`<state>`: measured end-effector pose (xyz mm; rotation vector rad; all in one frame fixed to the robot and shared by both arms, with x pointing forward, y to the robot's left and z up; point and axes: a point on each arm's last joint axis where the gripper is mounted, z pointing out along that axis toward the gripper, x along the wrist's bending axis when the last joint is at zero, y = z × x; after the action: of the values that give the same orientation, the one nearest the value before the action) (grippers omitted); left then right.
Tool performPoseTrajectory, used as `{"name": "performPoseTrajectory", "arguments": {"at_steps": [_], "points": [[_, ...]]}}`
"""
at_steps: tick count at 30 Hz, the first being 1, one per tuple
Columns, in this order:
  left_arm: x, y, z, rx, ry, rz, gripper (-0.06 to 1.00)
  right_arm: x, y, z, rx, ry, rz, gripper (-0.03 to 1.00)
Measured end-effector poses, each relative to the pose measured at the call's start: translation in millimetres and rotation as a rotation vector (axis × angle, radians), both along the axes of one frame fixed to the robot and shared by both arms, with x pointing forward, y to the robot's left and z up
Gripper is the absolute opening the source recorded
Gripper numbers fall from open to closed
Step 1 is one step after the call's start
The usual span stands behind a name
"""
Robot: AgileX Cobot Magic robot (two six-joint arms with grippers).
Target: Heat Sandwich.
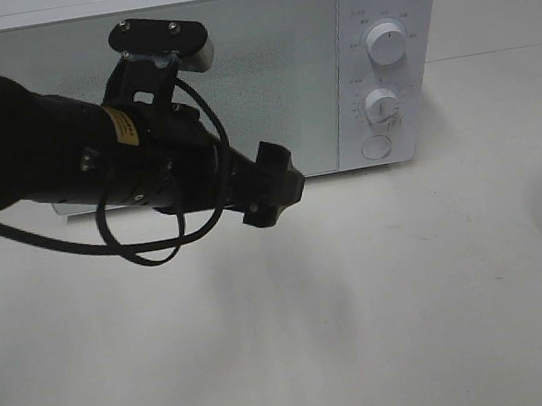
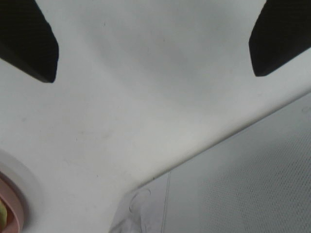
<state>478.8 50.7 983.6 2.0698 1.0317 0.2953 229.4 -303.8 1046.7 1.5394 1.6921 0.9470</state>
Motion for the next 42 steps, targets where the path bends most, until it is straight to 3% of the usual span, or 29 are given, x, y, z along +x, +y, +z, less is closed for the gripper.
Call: {"name": "performPoseTrajectory", "arguments": {"at_steps": [1,4,7,16,21,27,36,42], "points": [[0,0,0,0.000,0.000,0.000,0.98,0,0,0,0.000,0.000,0.000,0.76],[-12,12,12,0.083,0.062,-0.031,0.99,0,0,0,0.000,0.000,0.000,0.76],[-15,20,17,0.106,0.099,-0.020,0.99,0,0,0,0.000,0.000,0.000,0.76],[-11,89,39,0.213,0.304,0.164,0.99,0,0,0,0.000,0.000,0.000,0.76],[-14,129,60,0.218,0.335,0.273,0.99,0,0,0,0.000,0.000,0.000,0.76],[-18,158,72,0.212,0.359,0.365,0.99,0,0,0,0.000,0.000,0.000,0.76],[-34,228,93,0.240,0.395,0.619,0.99,0,0,0,0.000,0.000,0.000,0.76],[-46,253,97,0.274,0.418,0.704,0.99,0,0,0,0.000,0.000,0.000,0.76]]}}
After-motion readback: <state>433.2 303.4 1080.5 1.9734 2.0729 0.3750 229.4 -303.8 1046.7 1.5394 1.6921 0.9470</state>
